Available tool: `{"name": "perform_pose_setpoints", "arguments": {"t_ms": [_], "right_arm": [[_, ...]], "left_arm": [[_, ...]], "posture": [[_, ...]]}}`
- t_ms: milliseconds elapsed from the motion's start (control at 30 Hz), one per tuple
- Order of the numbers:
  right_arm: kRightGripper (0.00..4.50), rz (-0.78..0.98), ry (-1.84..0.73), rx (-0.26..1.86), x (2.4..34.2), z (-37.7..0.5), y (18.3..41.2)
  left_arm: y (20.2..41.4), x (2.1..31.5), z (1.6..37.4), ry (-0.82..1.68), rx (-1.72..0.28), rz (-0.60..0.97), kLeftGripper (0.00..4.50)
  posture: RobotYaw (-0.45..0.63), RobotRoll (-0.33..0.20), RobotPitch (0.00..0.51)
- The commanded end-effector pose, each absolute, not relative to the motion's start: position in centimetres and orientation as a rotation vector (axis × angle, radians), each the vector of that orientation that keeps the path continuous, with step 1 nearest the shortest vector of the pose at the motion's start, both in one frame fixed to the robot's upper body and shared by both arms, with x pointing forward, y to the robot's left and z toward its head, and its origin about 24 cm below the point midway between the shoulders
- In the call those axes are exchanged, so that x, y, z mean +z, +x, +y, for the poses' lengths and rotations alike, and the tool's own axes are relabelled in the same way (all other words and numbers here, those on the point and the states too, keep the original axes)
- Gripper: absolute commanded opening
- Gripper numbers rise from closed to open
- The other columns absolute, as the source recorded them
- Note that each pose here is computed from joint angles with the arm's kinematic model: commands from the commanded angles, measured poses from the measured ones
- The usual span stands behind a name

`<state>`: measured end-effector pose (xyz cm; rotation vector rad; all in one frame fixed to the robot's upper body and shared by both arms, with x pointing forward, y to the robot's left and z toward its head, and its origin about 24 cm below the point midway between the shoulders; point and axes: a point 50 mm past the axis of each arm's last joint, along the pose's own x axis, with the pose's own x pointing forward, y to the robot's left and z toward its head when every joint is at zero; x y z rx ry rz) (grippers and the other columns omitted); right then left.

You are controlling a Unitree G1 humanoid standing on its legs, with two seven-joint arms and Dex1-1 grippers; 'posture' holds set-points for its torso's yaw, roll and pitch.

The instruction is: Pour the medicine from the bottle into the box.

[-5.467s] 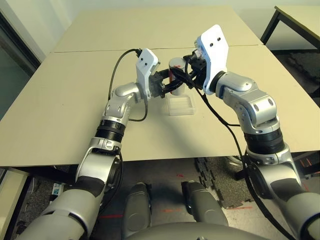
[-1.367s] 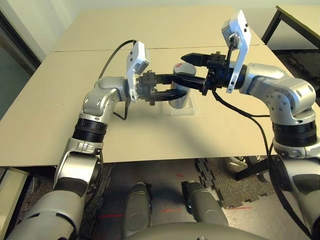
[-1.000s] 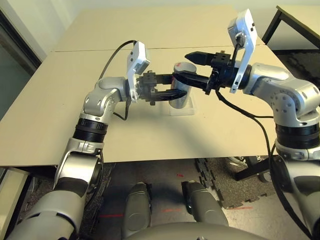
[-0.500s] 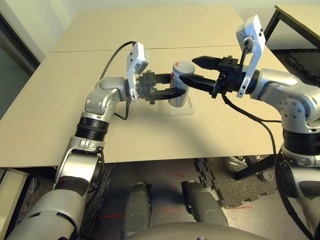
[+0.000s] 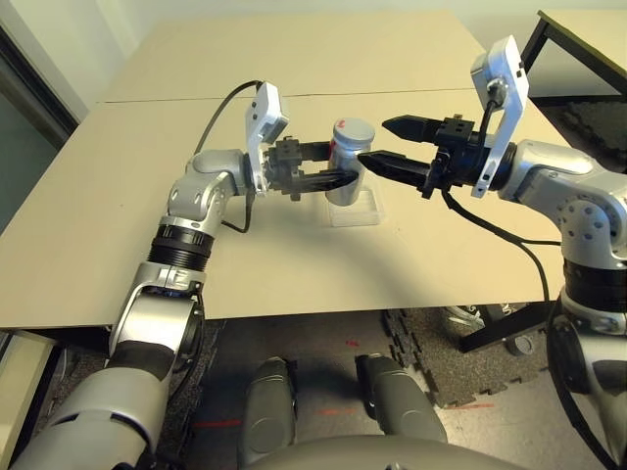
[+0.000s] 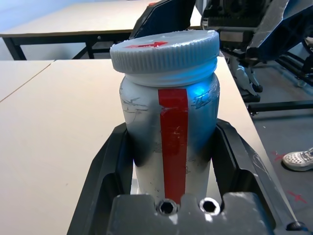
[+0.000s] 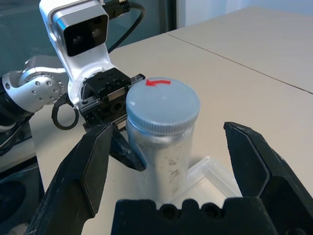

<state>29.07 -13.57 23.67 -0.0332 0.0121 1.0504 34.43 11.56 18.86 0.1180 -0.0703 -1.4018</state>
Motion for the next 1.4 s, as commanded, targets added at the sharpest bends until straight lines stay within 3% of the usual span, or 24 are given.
{"name": "perform_pose_setpoints", "arguments": {"t_ms": [33,600,700,833,1100,1400], "right_arm": [[4.5,0.008,-0.038,1.077,23.9,-12.7,29.1],[4.5,-0.008,-0.024,1.128,24.6,-10.7,30.0],[3.9,-0.002,-0.023,1.131,24.6,-10.7,30.0],[2.59,0.009,-0.02,1.136,24.5,-10.6,30.0],[2.59,-0.005,-0.022,1.134,24.9,-10.5,30.0],[2.59,-0.141,0.034,1.085,29.6,-10.7,31.1]], "left_arm": [[34.4,18.9,11.4,0.135,-1.415,-0.07,2.47],[33.6,18.8,10.7,0.131,-1.441,-0.069,2.47],[33.5,18.8,10.6,0.128,-1.442,-0.068,2.47],[33.5,19.0,10.5,0.126,-1.441,-0.068,2.47],[33.4,18.8,10.5,0.124,-1.436,-0.052,2.47],[33.1,16.3,11.0,0.127,-1.408,0.018,2.47]], "posture": [[-0.21,0.0,0.091],[-0.2,0.0,0.098],[-0.19,0.0,0.098],[-0.2,0.0,0.1],[-0.2,0.0,0.101],[-0.19,0.0,0.096]]}}
